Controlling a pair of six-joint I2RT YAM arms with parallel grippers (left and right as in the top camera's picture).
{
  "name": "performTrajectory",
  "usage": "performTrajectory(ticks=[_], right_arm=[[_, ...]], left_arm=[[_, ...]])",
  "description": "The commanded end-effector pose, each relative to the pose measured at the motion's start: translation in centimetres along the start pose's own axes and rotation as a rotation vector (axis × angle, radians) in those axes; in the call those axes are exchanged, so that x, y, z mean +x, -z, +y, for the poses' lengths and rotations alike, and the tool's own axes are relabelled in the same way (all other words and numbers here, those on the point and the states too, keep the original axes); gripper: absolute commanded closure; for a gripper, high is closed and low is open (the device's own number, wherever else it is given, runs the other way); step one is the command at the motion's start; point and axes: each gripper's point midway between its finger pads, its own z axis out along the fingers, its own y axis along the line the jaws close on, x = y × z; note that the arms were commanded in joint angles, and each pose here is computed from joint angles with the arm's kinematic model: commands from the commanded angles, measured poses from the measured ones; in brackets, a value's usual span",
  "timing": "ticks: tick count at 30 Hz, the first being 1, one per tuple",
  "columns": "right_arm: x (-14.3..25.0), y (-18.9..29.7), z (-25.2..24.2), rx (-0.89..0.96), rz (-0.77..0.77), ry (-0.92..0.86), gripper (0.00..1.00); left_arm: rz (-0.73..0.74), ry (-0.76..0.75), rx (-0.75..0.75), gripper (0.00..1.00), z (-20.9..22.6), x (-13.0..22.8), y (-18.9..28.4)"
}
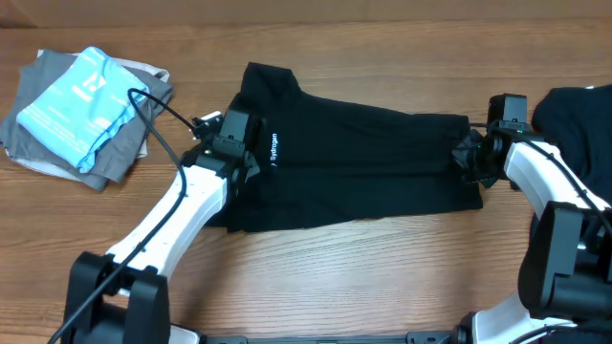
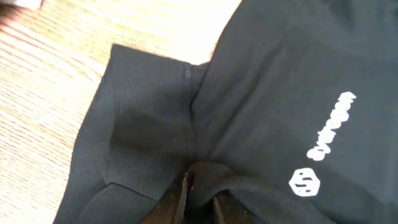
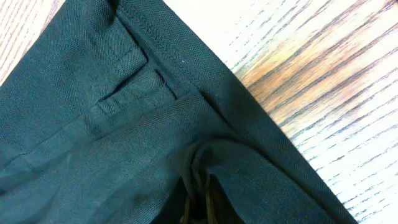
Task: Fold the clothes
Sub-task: 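Lower the folded hem onto the shirt's upper half with both grippers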
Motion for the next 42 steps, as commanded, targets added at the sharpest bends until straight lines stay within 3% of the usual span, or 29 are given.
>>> performTrajectory(ticks=[1, 5, 6, 10, 11, 12, 14, 18, 19, 21, 23, 24, 25, 27, 33, 42], right_arm=[[0.0, -0.3, -0.4, 0.02, -0.008, 0.0, 0.95], [-0.2, -0.3, -0.3, 0.013, -0.015, 0.001, 0.94], [-0.4, -0.2, -0.1, 0.008, -0.021, 0.001, 0.9], [-1.9, 1.0, 1.0, -0.022, -0.047, 0.043, 0.51], [-2.4, 1.5, 1.3, -0.025, -0.052, 0.054, 0.37], [-2.9, 2.5, 1.6, -0.023, -0.055, 0.055, 0.27], [-3.5, 4.1, 2.0, -0.019, -0.051, 0.062, 0.24], [-3.0, 7.8, 1.9, 0.031, 0.021, 0.063, 0.23], [-2.3, 8.4, 1.4, 0.054, 0.055, 0.061, 0.23], [-0.6, 9.1, 0.3, 0.104, 0.129, 0.055, 0.25], [1.3, 9.0, -1.2, 0.159, 0.209, 0.05, 0.52], [2.3, 8.8, -1.9, 0.181, 0.242, 0.046, 0.72], [3.0, 8.4, -2.5, 0.199, 0.266, 0.043, 0.83], [4.2, 7.5, -3.4, 0.221, 0.299, 0.04, 0.96], [4.5, 3.5, -4.3, 0.191, 0.253, 0.035, 0.96], [5.2, -0.9, -5.3, 0.166, 0.209, 0.034, 0.96]], left_arm=[[0.008, -0.027, -0.068, 0.81, 0.7, 0.1, -1.9], [-0.004, -0.112, -0.056, 0.77, 0.0, -0.2, -2.7], [-0.016, -0.127, -0.046, 0.71, -0.3, -0.7, -2.5], [-0.053, -0.154, -0.011, 0.26, -1.2, -3.2, 0.3], [-0.059, -0.151, -0.004, 0.16, -1.3, -3.8, 1.2], [-0.067, -0.145, 0.006, 0.13, -1.4, -4.5, 2.6], [-0.062, -0.138, 0.052, 0.12, -1.8, -5.4, 5.2], [0.067, -0.146, 0.248, 0.2, -3.5, -3.5, 9.7], [0.113, -0.151, 0.288, 0.28, -3.7, -2.5, 10.4], [0.225, -0.165, 0.322, 0.56, -3.5, -0.1, 11.2], [0.329, -0.178, 0.299, 0.81, -2.5, 2.2, 11.2], [0.379, -0.186, 0.265, 0.89, -1.7, 3.5, 10.8], [0.405, -0.191, 0.246, 0.92, -1.2, 4.3, 10.5], [0.454, -0.198, 0.217, 0.96, -0.3, 6.0, 9.6], [0.518, -0.196, 0.263, 0.95, -0.4, 10.4, 5.6], [0.469, -0.166, 0.28, 0.92, 0.0, 12.7, 1.7]])
